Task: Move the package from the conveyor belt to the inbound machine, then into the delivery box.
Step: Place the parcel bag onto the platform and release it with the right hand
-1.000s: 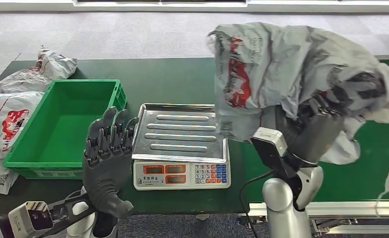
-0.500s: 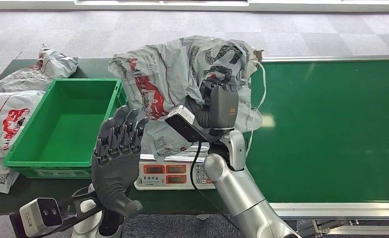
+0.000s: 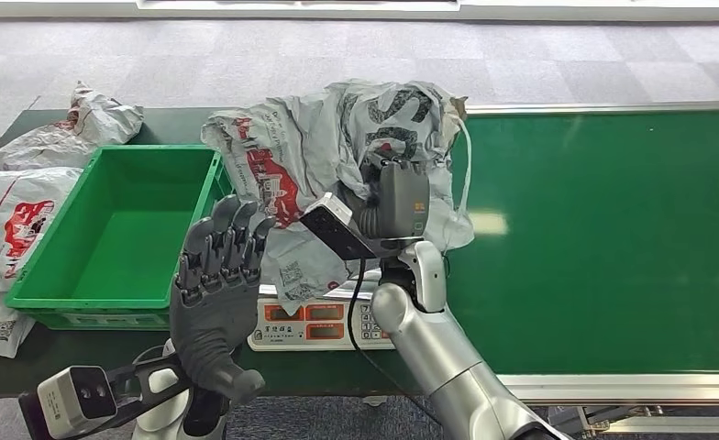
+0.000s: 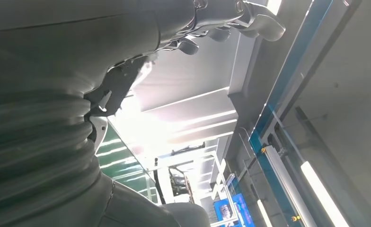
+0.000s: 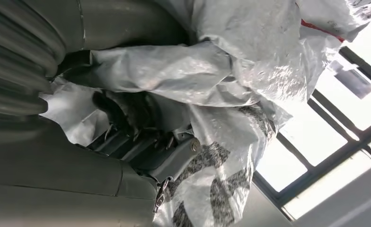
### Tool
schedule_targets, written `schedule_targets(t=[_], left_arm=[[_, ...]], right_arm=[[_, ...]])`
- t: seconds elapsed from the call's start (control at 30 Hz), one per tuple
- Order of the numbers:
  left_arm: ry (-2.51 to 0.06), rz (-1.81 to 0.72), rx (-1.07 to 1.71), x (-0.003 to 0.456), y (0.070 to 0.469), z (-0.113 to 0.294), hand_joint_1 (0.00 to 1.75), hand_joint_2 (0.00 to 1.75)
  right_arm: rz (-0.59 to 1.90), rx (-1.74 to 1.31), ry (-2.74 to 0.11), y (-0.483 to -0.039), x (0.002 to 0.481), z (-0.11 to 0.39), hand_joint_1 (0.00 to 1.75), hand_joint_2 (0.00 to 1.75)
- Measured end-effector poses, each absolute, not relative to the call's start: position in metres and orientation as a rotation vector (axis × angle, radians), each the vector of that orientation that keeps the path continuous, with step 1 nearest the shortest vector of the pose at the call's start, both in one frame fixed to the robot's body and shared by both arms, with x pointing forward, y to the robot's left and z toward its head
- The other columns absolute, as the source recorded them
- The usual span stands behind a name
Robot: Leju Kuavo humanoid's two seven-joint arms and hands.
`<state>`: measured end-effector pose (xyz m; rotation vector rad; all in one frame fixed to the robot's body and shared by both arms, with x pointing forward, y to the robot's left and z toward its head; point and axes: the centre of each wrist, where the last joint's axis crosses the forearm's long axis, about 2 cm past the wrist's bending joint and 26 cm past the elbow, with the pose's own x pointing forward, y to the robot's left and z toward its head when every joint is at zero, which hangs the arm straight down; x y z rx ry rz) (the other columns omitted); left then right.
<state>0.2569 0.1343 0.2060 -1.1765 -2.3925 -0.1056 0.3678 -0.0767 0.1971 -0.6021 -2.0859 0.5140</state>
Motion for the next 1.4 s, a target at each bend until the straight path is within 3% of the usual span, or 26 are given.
schedule_targets(t=[0.13, 0.6, 1.4], left_arm=[[-2.398, -0.112, -1.168, 0.258, 0.134, 0.207, 0.00, 1.75], [-2.401, -0.142, -1.179, 0.261, 0.134, 0.209, 0.00, 1.75], [-2.397, -0.146, -1.182, 0.261, 0.133, 0.209, 0.00, 1.75]], right_arm=[[0.601, -0.514, -1.992, -0.072, 0.372, 0.192, 0.00, 0.00], [0.792, -0.225, -1.899, -0.069, 0.376, 0.175, 0.00, 0.00], [0.801, -0.210, -1.883, -0.072, 0.377, 0.171, 0.00, 0.00]])
